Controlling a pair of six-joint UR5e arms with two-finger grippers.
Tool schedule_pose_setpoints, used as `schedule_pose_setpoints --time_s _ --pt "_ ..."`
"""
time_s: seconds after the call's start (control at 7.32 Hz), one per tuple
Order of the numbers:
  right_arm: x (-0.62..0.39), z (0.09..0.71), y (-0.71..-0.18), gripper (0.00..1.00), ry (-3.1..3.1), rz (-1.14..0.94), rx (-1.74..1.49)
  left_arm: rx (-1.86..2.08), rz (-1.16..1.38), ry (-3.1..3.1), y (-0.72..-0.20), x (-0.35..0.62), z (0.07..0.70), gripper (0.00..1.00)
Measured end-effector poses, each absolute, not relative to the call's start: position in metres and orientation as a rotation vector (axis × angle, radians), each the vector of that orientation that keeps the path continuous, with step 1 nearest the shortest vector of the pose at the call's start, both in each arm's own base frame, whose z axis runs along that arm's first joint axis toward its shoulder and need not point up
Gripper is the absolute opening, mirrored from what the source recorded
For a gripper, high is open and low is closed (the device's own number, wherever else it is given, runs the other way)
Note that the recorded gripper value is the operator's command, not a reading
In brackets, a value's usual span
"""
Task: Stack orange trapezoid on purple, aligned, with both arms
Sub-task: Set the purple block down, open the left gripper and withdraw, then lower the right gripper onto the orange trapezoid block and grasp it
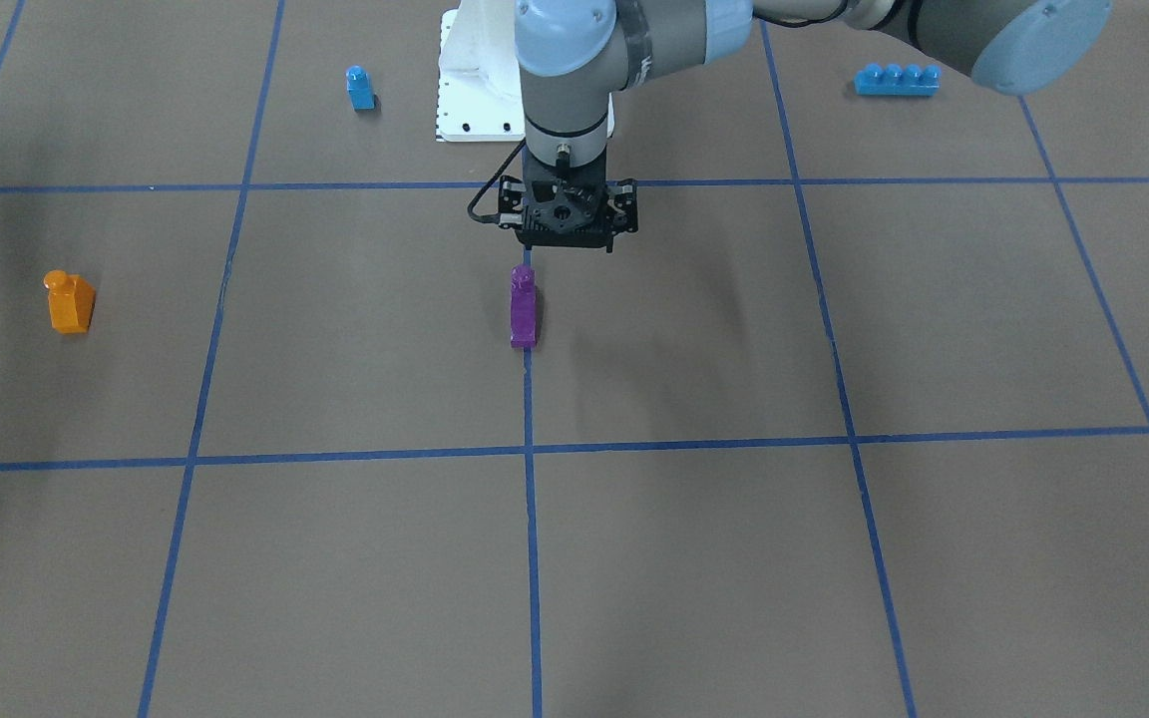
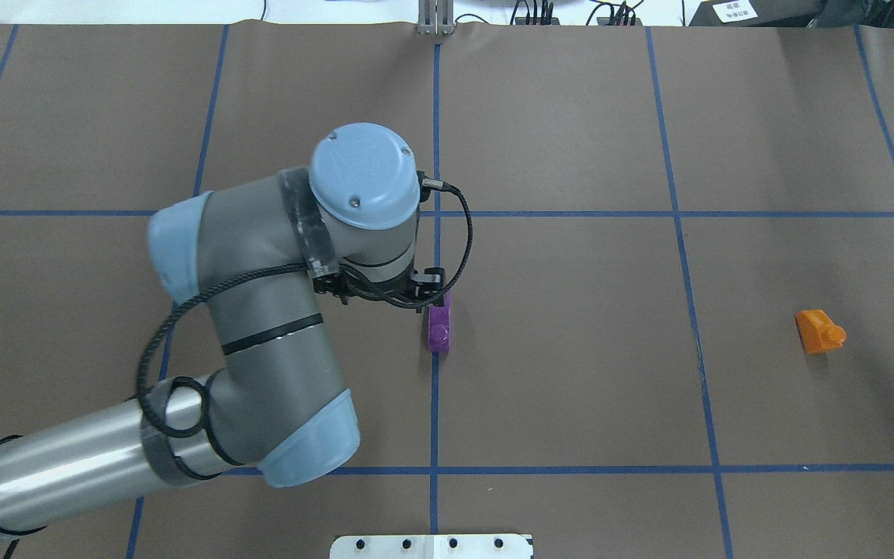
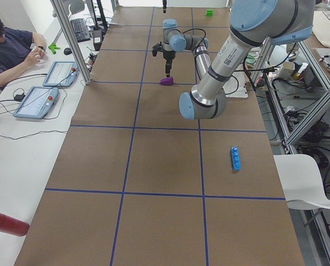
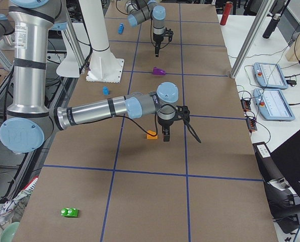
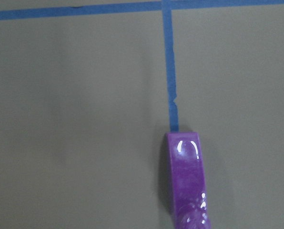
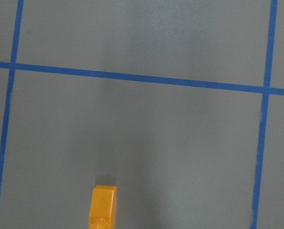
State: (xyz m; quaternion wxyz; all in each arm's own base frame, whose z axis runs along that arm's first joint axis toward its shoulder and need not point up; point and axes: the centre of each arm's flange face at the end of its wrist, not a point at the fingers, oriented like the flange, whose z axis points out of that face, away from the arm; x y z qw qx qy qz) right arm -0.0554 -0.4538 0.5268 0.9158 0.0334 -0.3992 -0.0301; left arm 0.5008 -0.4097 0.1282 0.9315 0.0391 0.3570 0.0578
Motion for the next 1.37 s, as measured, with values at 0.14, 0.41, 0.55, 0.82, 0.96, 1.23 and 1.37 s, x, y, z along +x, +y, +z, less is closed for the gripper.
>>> schedule_pose_setpoints --time_s 0.14,0.41,0.55,0.82,0.96,1.23,1.37 --pt "-0.076 0.520 -0.452 1.00 -0.834 -0.042 0.061 0.110 0.167 0.715 -0.406 0.455 0.143 0.99" --pt "-0.123 0.511 -0.444 1.00 -0.844 0.011 0.051 0.134 0.275 0.723 -0.418 0.361 0.189 0.99" --pt "-0.148 0.508 -0.439 1.00 -0.836 0.033 0.053 0.135 0.354 0.731 -0.434 0.308 0.223 0.99" --pt "-0.180 0.515 -0.425 1.00 -0.792 0.038 0.066 0.153 0.494 0.727 -0.458 0.220 0.289 1.00" --pt "-0.188 0.523 -0.417 1.00 -0.772 0.026 0.073 0.158 0.543 0.711 -0.462 0.188 0.319 1.00" --pt "-0.194 0.551 -0.401 1.00 -0.769 -0.003 0.100 0.176 0.611 0.685 -0.466 0.142 0.356 1.00" --pt "-0.195 0.566 -0.393 1.00 -0.771 -0.015 0.102 0.179 0.621 0.681 -0.465 0.134 0.361 1.00"
